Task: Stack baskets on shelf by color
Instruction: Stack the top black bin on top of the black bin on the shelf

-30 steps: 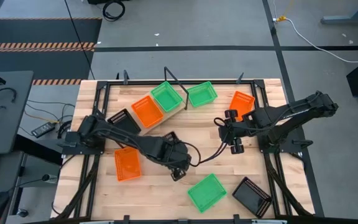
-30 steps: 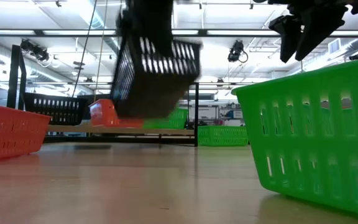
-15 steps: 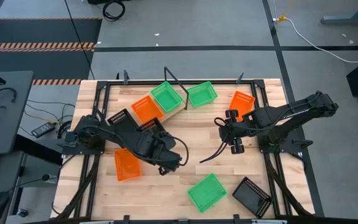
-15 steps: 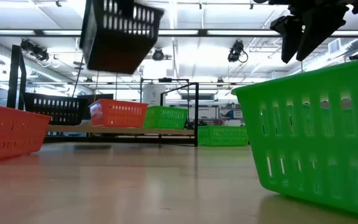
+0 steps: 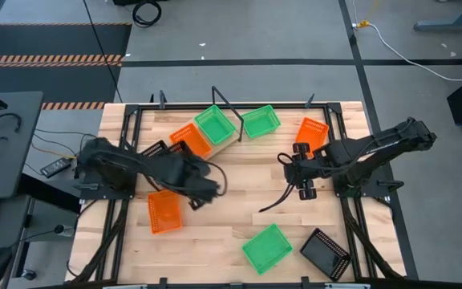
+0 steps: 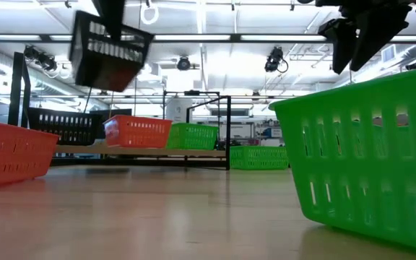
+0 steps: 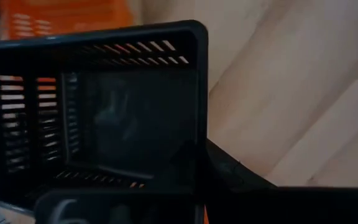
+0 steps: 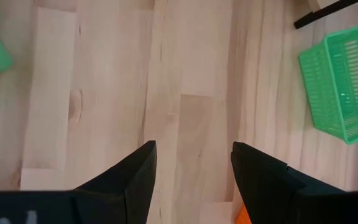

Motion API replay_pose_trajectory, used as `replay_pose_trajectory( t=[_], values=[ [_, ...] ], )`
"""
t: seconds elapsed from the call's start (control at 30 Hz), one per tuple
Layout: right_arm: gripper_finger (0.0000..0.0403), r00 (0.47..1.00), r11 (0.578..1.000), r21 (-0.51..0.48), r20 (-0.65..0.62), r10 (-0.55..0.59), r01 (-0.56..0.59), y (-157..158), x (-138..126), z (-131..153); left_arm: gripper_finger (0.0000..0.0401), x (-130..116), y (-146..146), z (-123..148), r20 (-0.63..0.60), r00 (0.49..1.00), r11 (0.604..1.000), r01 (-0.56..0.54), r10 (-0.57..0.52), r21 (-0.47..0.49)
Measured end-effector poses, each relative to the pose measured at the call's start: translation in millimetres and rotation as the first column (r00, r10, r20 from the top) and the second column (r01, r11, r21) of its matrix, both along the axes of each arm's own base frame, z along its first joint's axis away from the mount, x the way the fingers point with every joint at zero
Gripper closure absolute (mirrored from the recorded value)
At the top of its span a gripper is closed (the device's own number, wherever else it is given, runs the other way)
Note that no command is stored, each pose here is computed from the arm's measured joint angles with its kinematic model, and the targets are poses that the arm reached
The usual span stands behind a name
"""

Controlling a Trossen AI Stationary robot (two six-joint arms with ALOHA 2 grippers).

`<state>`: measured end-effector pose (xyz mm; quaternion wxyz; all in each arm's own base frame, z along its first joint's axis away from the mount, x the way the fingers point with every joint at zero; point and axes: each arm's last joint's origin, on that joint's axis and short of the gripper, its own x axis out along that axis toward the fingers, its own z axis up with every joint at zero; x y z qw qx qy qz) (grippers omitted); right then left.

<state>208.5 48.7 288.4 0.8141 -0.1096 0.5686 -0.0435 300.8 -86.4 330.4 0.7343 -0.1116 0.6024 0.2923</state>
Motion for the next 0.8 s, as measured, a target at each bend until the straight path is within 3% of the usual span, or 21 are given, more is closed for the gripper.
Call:
replay_pose_trajectory(
  t=[0.13,0.33,0.8],
  values=[
    [0.019,1.0,1.0,-0.001,0.001,0.009,-0.009,2.1,-0.5,0.1,0.039,-31.4,7.1,8.6,0.037,0.998,0.999,-0.05,0.05,-0.014],
    [0.019,1.0,1.0,0.002,0.013,0.01,-0.01,2.5,0.6,0.4,0.039,-62.0,21.4,-14.8,-0.044,0.993,0.994,-0.112,0.111,-0.013],
    [0.019,1.0,1.0,0.006,0.019,0.003,-0.003,2.6,1.1,0.6,0.039,-64.9,38.4,-46.3,-0.124,0.991,0.998,-0.055,0.057,0.019]
  ],
)
